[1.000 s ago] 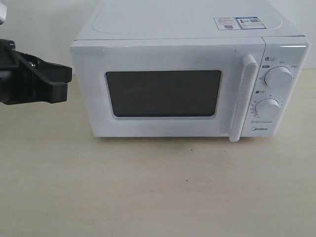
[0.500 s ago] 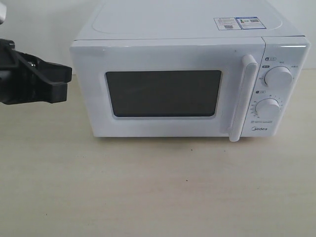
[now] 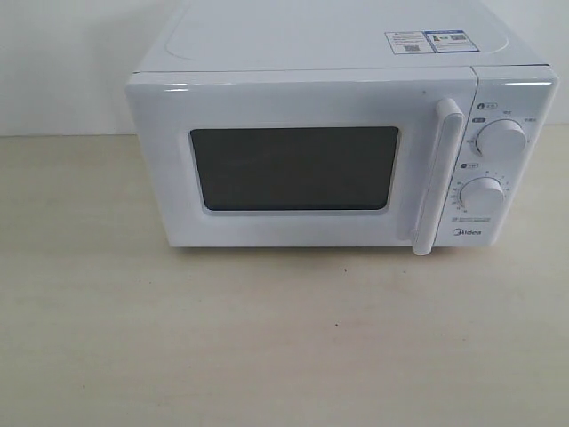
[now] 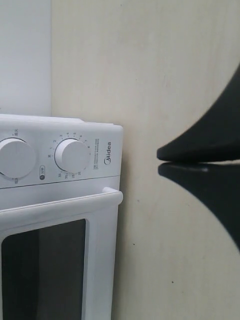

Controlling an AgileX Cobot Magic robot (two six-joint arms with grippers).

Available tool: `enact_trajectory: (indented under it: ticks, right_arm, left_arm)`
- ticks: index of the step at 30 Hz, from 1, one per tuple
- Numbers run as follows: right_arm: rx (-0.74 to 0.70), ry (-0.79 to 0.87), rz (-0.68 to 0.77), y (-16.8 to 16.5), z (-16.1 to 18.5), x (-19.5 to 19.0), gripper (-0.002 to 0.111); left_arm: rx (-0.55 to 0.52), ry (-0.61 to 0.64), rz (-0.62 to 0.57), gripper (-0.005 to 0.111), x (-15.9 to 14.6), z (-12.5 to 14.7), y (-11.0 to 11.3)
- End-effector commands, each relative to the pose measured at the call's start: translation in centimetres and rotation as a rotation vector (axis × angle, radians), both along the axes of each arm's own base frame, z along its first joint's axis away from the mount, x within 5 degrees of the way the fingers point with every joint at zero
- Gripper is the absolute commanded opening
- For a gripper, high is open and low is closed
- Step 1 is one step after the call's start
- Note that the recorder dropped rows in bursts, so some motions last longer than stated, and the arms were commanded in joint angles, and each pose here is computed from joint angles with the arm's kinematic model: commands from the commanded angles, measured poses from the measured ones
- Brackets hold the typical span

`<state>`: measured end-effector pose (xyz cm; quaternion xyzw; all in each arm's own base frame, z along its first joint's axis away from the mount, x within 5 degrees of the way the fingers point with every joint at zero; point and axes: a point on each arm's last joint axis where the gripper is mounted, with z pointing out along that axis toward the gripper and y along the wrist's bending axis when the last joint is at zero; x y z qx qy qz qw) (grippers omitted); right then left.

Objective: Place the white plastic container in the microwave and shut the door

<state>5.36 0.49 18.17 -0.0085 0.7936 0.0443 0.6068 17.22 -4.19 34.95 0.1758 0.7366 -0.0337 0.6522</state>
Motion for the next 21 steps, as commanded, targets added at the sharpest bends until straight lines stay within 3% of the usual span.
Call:
enact_trajectory:
  ticks: [1,9,15,21]
  right_arm:
    - [-0.003,-0.008,-0.001,0.0,0.1,0.0,0.000]
    - [-0.003,-0.008,-0.001,0.0,0.1,0.0,0.000]
    - [-0.003,-0.008,-0.001,0.0,0.1,0.0,0.000]
    - [-0.003,-0.008,-0.001,0.0,0.1,0.0,0.000]
  left_arm:
    - [-0.052,-0.072,0.130,0.004,-3.1,0.1,2.4]
    - [-0.045,-0.108,0.138,0.004,-8.9,-3.2,2.8]
    - [-0.340,-0.137,0.163,0.004,-11.4,-5.0,2.8]
    - [-0.593,-0.045,0.158,0.004,-12.0,-7.5,2.6]
